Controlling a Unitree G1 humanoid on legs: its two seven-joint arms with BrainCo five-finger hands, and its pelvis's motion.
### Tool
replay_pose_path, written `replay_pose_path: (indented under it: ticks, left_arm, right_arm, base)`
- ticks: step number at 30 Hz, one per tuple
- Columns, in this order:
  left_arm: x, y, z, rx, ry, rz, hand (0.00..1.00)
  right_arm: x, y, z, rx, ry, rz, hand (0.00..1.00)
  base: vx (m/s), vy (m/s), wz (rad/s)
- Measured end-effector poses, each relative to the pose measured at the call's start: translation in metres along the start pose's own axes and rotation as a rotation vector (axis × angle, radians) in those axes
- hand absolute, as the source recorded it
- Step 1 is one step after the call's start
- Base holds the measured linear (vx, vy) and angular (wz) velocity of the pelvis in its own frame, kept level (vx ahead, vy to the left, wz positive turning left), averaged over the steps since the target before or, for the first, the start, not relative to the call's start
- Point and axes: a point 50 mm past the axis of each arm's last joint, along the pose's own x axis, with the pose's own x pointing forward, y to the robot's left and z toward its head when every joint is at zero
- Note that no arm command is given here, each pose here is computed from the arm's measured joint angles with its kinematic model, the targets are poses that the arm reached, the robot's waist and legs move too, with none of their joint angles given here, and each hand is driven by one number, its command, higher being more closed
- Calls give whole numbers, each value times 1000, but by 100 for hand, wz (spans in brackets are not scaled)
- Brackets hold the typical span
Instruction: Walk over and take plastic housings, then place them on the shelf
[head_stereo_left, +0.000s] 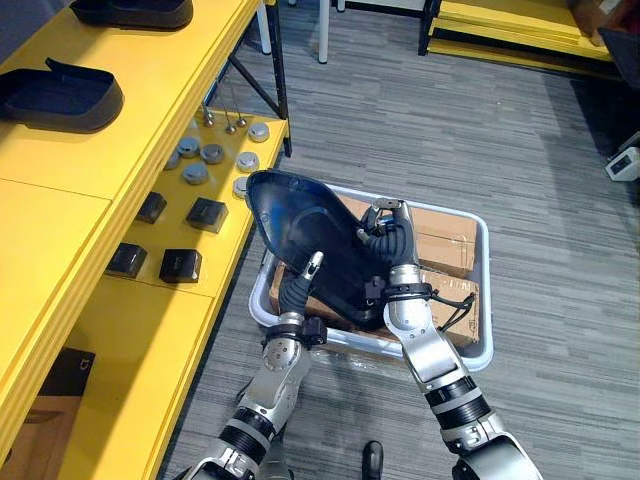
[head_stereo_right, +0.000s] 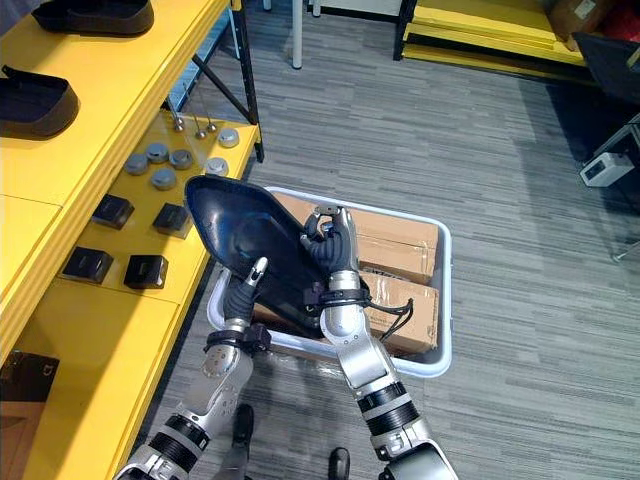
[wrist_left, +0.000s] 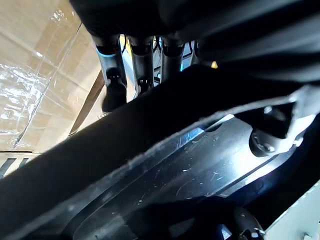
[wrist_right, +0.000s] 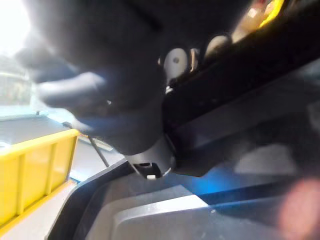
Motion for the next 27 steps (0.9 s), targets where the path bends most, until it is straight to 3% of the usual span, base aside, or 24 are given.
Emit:
replay_pose_path:
  ticks: [10,18,27]
  left_arm:
    - [-3,2,8,-23,-33,40,100]
    - [-31,11,39,-86,-176,60,100]
    - [-47,23,35,-94,-160,84,100]
  right_arm:
    - [-4,1,4,51,-28,9,100]
    - [-39,1,17,263,-73,69,100]
    - [-55,10,10,350,-31,150,100]
  base:
    - [1,1,0]
    - [17,18,29]
    - [17,38,26]
